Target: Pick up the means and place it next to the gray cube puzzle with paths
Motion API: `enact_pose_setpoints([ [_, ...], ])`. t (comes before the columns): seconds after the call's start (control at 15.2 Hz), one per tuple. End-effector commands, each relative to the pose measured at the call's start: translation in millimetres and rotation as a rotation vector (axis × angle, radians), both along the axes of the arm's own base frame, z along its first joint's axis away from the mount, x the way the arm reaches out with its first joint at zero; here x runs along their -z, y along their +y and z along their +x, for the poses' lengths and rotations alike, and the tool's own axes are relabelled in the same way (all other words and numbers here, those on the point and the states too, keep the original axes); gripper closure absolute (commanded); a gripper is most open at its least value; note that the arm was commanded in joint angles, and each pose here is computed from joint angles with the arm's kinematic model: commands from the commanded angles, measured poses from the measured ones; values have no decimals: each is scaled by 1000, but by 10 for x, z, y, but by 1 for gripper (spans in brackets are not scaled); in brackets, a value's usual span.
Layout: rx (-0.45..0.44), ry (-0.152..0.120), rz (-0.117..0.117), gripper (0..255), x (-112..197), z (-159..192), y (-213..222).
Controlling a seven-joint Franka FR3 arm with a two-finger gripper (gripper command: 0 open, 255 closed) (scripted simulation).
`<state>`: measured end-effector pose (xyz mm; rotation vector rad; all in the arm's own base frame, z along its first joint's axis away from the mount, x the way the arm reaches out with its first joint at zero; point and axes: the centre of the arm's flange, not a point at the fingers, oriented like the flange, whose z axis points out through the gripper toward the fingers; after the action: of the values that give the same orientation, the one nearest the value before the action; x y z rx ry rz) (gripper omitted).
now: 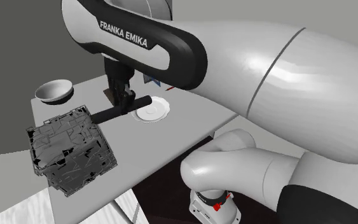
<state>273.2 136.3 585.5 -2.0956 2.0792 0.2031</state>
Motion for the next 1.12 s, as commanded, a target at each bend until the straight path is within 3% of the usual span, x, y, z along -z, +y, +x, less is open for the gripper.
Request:
enact_pose_setpoints([
  [0.0, 2, 0, 1, 255, 28, -144, 238],
  [0.59, 2, 0, 1, 255, 28, -668, 1327],
  [1.06, 2, 0, 1, 255, 397, -668, 1327],
])
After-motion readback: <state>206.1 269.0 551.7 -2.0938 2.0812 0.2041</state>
